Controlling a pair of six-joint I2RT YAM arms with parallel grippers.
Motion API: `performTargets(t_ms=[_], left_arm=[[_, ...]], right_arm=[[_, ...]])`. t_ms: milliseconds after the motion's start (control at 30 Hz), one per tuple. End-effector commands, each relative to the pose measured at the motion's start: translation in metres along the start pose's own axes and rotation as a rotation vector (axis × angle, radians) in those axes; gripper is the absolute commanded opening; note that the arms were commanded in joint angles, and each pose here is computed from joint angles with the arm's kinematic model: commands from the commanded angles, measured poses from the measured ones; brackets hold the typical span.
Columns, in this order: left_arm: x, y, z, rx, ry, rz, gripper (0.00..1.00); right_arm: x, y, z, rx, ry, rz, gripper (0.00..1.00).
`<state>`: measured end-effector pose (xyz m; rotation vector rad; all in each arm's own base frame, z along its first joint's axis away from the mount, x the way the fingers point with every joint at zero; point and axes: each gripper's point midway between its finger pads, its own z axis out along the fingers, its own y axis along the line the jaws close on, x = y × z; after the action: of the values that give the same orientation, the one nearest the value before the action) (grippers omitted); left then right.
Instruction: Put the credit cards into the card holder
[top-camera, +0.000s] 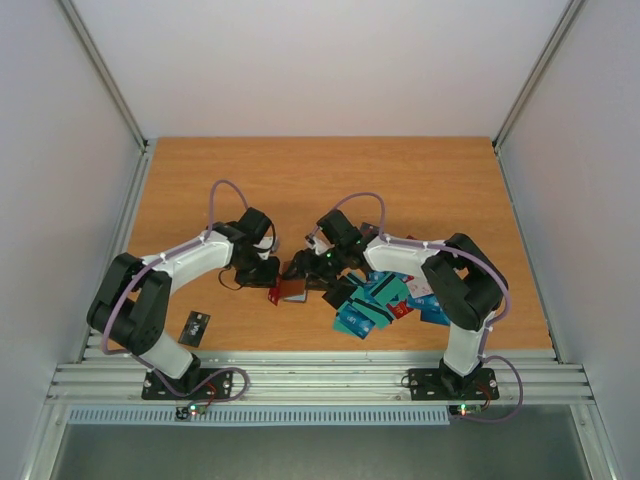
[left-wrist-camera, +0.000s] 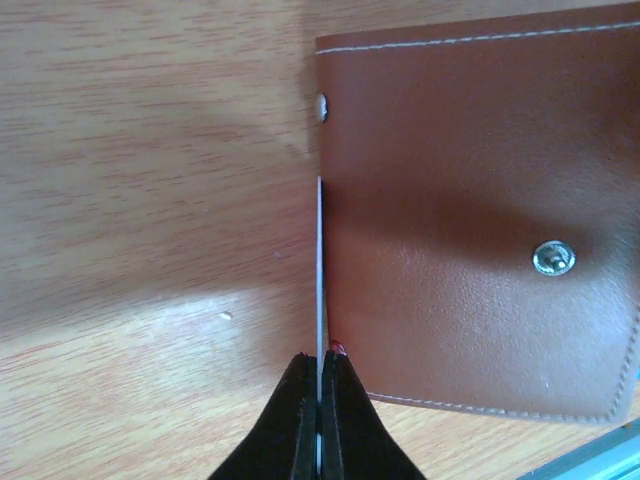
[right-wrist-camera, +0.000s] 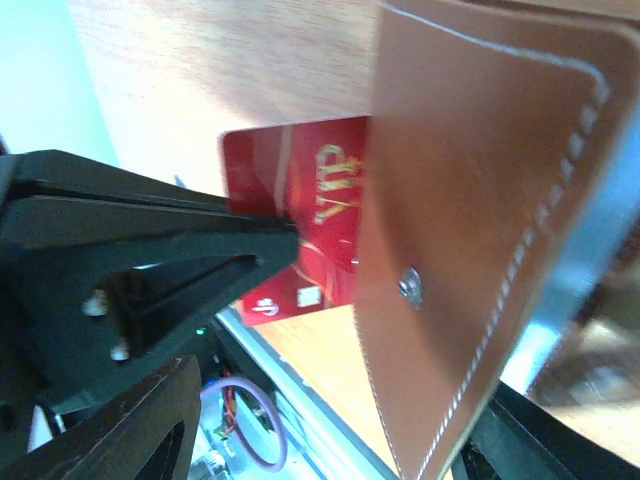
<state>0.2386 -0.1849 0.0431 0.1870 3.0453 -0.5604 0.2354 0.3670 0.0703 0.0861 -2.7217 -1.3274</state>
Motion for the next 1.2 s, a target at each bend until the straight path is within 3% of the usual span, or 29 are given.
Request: performTargets(t_ms=[0,633,1033,1167], left_arm=[[-0.004,-0.007,0.004,0.050,-0.007,0.004,0.00],[-0.006,-0.038,-0.003,0.237,0.012,-0.001,0.00],[-0.017,-0.012,0.001,0.225,0.006,-0.064,0.00],[-0.018,-0.002,0.000,0.180,0.005,-0.060,0.00]], right_arm=[[-0.002,0.031,0.001,-0.063,0.019,-0.080,0.66],[-0.020,0.081,0.014,-0.134,0.063,-0.184,0.68],[-0.009,0.070,-0.016,0.055,0.099,-0.229,0.75],[-0.015,0.052,-0.022,0.143,0.081,-0.204,0.69]])
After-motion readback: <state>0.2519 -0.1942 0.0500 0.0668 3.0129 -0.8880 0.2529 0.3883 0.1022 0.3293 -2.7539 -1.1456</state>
